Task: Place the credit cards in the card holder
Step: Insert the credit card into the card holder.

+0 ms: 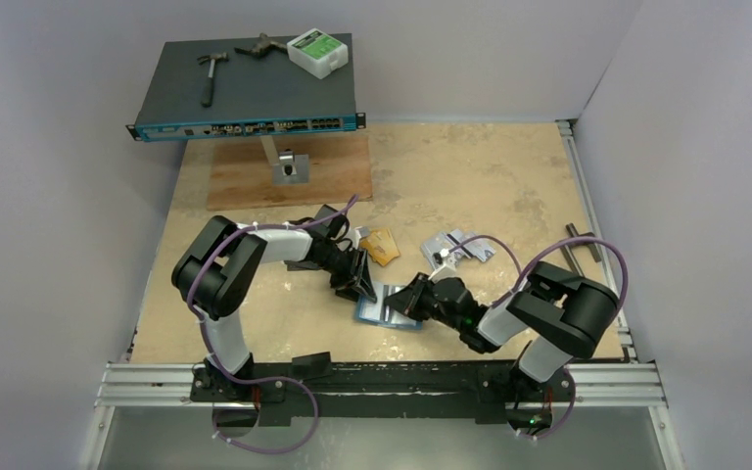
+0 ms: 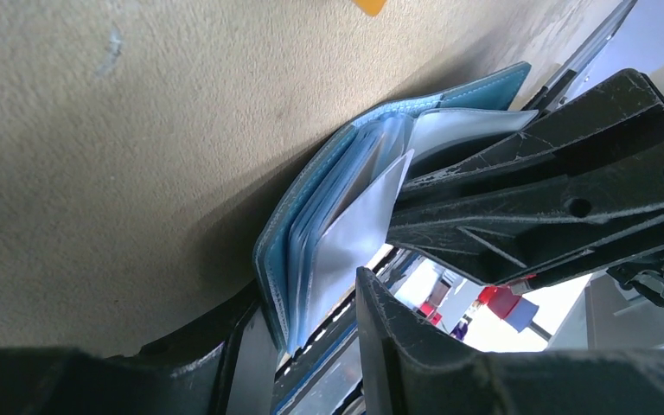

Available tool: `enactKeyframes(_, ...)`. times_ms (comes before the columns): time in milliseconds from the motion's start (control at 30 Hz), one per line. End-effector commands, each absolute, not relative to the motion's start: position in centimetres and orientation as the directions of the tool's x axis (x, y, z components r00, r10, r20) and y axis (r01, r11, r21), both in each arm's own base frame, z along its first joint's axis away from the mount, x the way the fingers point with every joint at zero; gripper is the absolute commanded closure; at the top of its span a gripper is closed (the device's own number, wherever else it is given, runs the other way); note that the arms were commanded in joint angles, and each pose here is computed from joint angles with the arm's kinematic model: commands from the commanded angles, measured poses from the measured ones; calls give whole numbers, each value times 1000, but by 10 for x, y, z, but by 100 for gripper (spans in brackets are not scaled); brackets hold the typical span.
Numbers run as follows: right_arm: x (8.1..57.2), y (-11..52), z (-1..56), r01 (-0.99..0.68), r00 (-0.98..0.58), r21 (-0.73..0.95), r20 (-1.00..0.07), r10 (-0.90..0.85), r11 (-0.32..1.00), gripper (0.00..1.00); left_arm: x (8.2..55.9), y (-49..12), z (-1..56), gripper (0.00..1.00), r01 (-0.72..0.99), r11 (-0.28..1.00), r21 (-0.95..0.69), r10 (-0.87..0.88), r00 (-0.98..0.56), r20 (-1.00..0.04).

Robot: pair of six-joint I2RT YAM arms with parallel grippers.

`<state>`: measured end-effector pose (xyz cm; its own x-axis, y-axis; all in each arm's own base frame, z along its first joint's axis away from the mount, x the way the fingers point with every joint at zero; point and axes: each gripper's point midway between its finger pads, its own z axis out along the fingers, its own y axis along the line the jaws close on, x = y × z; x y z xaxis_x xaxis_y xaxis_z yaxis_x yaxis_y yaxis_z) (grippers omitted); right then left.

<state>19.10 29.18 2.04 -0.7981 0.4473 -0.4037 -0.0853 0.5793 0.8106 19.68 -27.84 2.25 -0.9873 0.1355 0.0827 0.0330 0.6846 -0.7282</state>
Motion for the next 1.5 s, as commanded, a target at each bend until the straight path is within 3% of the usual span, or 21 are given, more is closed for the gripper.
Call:
enactKeyframes(0,176,289,-3,-116,-844,747,-422,332,655,86,201,-278,20,64,46,708,-705,127,-990,63)
enactKeyframes(267,178,290,8,-149,-839,728,-452,304,669,63,206,-273,18,85,33,713,-700,110,-992,65)
enactKeyframes(467,176,284,18,-168,-835,709,-472,283,685,49,206,-270,19,83,24,712,-702,100,-993,68)
enactKeyframes(600,176,285,19,-186,-834,694,-485,261,695,47,206,-271,20,74,21,707,-707,101,-992,71)
enactKeyframes(767,179,288,17,-202,-832,681,-498,244,704,46,206,-272,18,71,18,705,-709,101,-992,75)
enactKeyframes(1467,172,317,37,-351,-826,683,-548,131,640,50,206,-274,22,68,17,695,-719,99,-992,73)
